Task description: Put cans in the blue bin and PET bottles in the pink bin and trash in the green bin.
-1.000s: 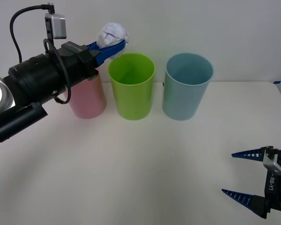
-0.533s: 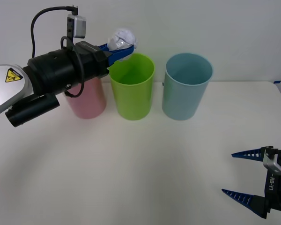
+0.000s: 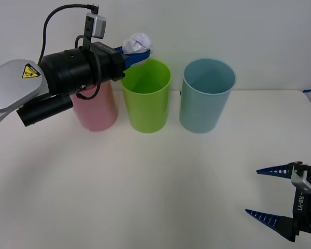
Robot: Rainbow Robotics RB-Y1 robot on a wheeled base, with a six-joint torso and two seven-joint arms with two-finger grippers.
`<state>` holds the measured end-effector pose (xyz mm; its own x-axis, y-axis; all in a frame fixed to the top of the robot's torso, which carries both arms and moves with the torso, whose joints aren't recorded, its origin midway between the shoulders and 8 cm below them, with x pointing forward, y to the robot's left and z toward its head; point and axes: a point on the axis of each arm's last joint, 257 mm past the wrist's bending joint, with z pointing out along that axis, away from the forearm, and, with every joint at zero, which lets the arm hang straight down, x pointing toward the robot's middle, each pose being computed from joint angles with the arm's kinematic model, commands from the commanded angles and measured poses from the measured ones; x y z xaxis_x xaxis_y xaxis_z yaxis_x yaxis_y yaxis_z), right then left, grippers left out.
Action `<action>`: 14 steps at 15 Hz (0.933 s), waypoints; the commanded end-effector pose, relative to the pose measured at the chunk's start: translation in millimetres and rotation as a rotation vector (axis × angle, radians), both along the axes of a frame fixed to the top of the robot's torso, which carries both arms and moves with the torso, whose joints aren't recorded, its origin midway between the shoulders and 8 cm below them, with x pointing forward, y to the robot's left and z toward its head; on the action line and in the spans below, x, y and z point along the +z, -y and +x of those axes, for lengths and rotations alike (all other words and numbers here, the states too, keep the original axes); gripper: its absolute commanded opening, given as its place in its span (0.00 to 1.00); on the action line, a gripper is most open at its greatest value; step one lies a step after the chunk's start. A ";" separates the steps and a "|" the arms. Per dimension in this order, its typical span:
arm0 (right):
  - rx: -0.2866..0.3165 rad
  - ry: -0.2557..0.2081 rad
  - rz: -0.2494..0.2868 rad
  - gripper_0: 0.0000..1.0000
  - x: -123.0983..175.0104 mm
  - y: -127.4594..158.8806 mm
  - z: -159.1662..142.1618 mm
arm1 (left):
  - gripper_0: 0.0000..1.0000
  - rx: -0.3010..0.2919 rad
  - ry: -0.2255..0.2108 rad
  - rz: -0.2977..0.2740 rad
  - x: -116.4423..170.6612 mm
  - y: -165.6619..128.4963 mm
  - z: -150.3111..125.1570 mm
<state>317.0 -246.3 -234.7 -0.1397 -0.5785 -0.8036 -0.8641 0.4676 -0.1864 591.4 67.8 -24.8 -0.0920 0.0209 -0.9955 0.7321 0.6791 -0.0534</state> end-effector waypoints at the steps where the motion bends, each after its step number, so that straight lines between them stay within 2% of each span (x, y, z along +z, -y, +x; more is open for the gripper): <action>1: 0.000 0.000 0.000 1.00 0.0 0.0 0.0 | 0.00 0.019 -0.025 0.031 -11.1 -3.2 12.6; 4: 0.000 0.000 0.000 1.00 0.0 0.0 0.0 | 0.00 0.009 -0.082 0.051 -30.1 5.1 13.7; 6: 0.000 0.000 0.000 1.00 0.0 0.0 0.0 | 0.00 0.013 -0.095 0.058 -34.9 10.6 16.3; 14: 0.000 0.000 0.000 1.00 0.0 0.0 0.0 | 0.00 0.053 -0.081 0.082 -40.5 1.9 25.0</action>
<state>317.0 -246.3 -234.8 -0.1397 -0.5785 -0.8036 -0.8641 0.4675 -0.1864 615.9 64.7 -65.1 -0.1744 0.0950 -0.9801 0.6924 0.7196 -0.0534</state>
